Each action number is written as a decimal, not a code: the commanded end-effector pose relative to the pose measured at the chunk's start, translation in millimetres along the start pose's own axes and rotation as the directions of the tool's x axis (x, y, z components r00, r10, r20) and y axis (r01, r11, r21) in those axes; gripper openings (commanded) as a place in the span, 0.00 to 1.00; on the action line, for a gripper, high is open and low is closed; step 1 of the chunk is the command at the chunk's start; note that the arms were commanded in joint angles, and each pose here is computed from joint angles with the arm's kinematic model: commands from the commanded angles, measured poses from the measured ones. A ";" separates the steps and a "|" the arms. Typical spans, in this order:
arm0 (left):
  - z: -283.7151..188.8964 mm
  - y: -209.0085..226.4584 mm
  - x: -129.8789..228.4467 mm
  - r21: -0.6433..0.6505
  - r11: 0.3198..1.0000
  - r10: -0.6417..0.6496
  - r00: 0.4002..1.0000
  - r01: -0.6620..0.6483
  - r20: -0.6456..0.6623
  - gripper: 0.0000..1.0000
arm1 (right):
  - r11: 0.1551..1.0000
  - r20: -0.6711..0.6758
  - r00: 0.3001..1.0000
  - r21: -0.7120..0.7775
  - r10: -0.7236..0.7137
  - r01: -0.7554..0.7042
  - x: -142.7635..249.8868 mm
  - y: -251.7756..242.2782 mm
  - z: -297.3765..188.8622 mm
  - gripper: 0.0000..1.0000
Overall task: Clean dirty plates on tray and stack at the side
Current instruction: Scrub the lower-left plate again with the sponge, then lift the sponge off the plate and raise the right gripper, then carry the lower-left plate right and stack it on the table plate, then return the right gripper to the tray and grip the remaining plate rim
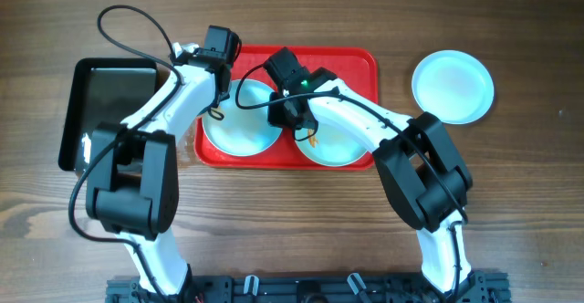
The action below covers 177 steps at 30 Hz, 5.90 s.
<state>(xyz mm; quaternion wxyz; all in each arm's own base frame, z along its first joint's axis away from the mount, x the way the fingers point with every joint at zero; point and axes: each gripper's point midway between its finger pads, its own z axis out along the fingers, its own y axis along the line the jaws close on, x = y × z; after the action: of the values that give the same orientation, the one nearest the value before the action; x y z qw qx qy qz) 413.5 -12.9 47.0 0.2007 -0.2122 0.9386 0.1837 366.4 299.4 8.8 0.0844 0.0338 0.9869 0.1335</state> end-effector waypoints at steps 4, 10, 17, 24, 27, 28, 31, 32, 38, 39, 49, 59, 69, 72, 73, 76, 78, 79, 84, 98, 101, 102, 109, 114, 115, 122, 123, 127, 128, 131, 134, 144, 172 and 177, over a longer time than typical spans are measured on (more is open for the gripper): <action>-92.5 -58.2 0.7 0.527 0.849 0.035 0.992 0.033 -0.119 0.04 | 0.999 0.012 1.000 0.046 0.010 -0.010 -1.0 -13.3 2.8 0.04; -56.5 -65.7 69.5 0.506 0.862 0.146 0.940 0.033 -0.309 0.04 | 0.999 0.010 1.000 0.048 0.010 -0.011 -0.5 -13.8 2.8 0.04; -39.4 -85.3 114.0 0.572 0.817 0.213 0.884 0.072 -0.416 0.04 | 0.999 0.009 1.000 0.048 0.010 -0.010 -0.3 -13.9 2.9 0.04; -39.2 -105.1 108.5 0.657 0.754 0.273 0.908 0.005 -0.319 0.04 | 0.999 0.010 1.000 0.048 0.010 -0.010 -0.4 -13.8 2.8 0.04; -15.2 -94.3 105.4 0.577 0.814 0.275 0.921 -0.071 -0.275 0.04 | 0.999 0.009 1.000 0.049 0.010 -0.010 -0.3 -14.0 2.9 0.04; -0.4 -86.1 104.5 0.513 0.853 0.265 0.927 -0.098 -0.264 0.04 | 0.999 0.009 1.000 0.048 0.009 -0.010 -0.3 -13.9 2.8 0.04; 25.3 -77.7 117.2 0.452 0.874 0.325 0.907 -0.179 -0.268 0.04 | 0.999 0.007 1.000 0.050 0.009 -0.010 0.2 -14.4 2.9 0.04; 33.7 -64.7 114.1 0.378 0.899 0.329 0.910 -0.220 -0.253 0.04 | 0.999 0.007 1.000 0.050 0.009 -0.010 0.2 -14.4 2.9 0.04; 44.5 11.7 94.9 -0.032 0.935 0.337 0.915 -0.352 -0.223 0.04 | 0.999 0.008 1.000 0.050 0.009 -0.009 0.0 -14.2 2.8 0.04; 43.7 14.0 97.4 -0.035 0.933 0.341 0.910 -0.359 -0.236 0.04 | 0.999 0.008 1.000 0.050 0.009 -0.009 0.0 -14.2 2.9 0.04; -37.9 18.7 35.1 0.024 0.995 0.098 0.990 -0.096 -0.097 0.04 | 0.999 0.008 1.000 0.051 0.009 -0.009 0.0 -14.4 2.9 0.04; -106.0 11.9 52.5 0.314 0.949 0.077 0.982 -0.019 -0.173 0.04 | 0.986 0.132 0.979 -0.036 -0.154 0.160 -42.6 21.3 -33.7 0.04; -102.3 14.9 60.9 0.302 0.953 0.089 0.977 -0.027 -0.196 0.04 | 0.808 0.344 0.824 0.550 -0.450 0.212 -128.0 -42.1 -142.1 0.04; -101.5 15.3 62.0 0.301 0.953 0.094 0.976 -0.031 -0.197 0.04 | 0.724 0.370 0.788 0.677 -0.492 0.134 -134.2 -52.7 -163.8 0.04; -100.7 15.4 62.9 0.300 0.954 0.094 0.976 -0.031 -0.199 0.04 | 0.693 0.380 0.772 0.713 -0.510 0.107 -134.4 -52.1 -171.4 0.04; -100.3 15.1 63.0 0.300 0.953 0.094 0.976 -0.031 -0.198 0.04 | 0.585 0.418 0.702 0.811 -0.577 -0.002 -132.7 -43.3 -200.2 0.04; -100.3 15.0 63.0 0.301 0.953 0.094 0.976 -0.030 -0.198 0.04 | 0.518 0.403 0.660 0.855 -0.635 -0.024 -128.3 -30.7 -213.7 0.04; -100.3 15.1 63.0 0.300 0.953 0.094 0.976 -0.031 -0.198 0.04 | 0.494 0.396 0.642 0.869 -0.656 -0.031 -125.3 -24.1 -218.3 0.04; -100.2 15.0 63.1 0.300 0.953 0.094 0.976 -0.031 -0.199 0.04 | 0.356 0.347 0.603 0.928 -0.719 -0.110 -124.4 -18.3 -246.7 0.04; -100.4 14.2 62.8 0.304 0.952 0.093 0.976 -0.029 -0.198 0.04 | 0.756 0.504 0.743 0.655 -0.440 0.003 -118.2 -29.0 -189.8 0.04; -100.4 14.2 62.7 0.304 0.952 0.093 0.976 -0.029 -0.198 0.04 | 0.952 0.524 0.832 0.305 -0.183 0.017 -120.4 -23.5 -200.7 0.04; -100.4 14.1 62.7 0.304 0.952 0.093 0.976 -0.029 -0.197 0.04 | 0.973 0.490 0.849 0.200 -0.200 0.114 -120.4 -11.1 -204.2 0.04; -100.4 14.2 62.8 0.304 0.952 0.093 0.976 -0.029 -0.198 0.04 | 0.990 0.283 0.951 0.091 -0.128 0.106 -108.8 -67.5 -188.1 0.04; -100.4 13.5 62.0 0.307 0.951 0.092 0.977 -0.028 -0.195 0.04 | 0.986 0.252 0.964 0.162 -0.086 0.046 -108.0 -105.9 -186.5 0.04; -100.3 14.0 62.7 0.305 0.952 0.093 0.976 -0.029 -0.197 0.04 | 0.987 0.255 0.966 0.159 -0.045 0.004 -112.2 -119.7 -189.7 0.04; -100.3 11.7 59.7 0.312 0.950 0.087 0.979 -0.025 -0.187 0.04 | 0.897 0.188 0.890 0.080 0.415 -0.435 -102.8 -303.0 -233.3 0.04; -100.3 11.4 59.3 0.313 0.949 0.086 0.979 -0.025 -0.185 0.04 | 0.863 0.196 0.857 0.086 0.476 -0.499 -96.3 -332.0 -236.8 0.04; -101.0 9.5 61.1 0.325 0.946 0.089 0.977 -0.022 -0.194 0.04 | 0.772 0.220 0.769 0.096 0.600 -0.629 -70.3 -405.6 -218.9 0.04; -101.0 9.3 61.1 0.325 0.945 0.089 0.977 -0.022 -0.193 0.04 | 0.761 0.228 0.758 0.094 0.612 -0.642 -66.2 -415.4 -210.8 0.04; -101.0 8.9 60.5 0.327 0.945 0.088 0.978 -0.021 -0.191 0.04 | 0.771 0.260 0.758 0.073 0.598 -0.633 -69.3 -422.6 -190.4 0.11; -101.0 8.9 60.5 0.327 0.945 0.088 0.978 -0.021 -0.191 0.04 | 0.814 0.254 0.794 0.040 0.552 -0.579 -77.6 -409.1 -185.6 0.18; -101.0 8.5 59.8 0.328 0.944 0.087 0.978 -0.020 -0.189 0.04 | 0.901 0.025 0.980 -0.397 0.199 -0.173 -75.8 -232.0 -167.5 0.72; -100.9 10.2 62.1 0.322 0.946 0.092 0.976 -0.024 -0.197 0.04 | 0.987 -0.147 0.989 0.158 0.010 0.013 1.1 -183.7 -57.9 0.32; -100.9 10.6 62.7 0.321 0.947 0.093 0.976 -0.025 -0.199 0.04 | 0.989 -0.104 0.993 0.134 -0.052 0.065 -18.0 -174.8 -73.7 0.26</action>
<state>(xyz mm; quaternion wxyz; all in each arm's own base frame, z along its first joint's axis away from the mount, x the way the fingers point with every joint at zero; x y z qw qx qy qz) 329.3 -66.7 110.7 0.1323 -0.1635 0.9776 0.0121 349.4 109.9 25.0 0.0187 0.0256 0.9975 0.0632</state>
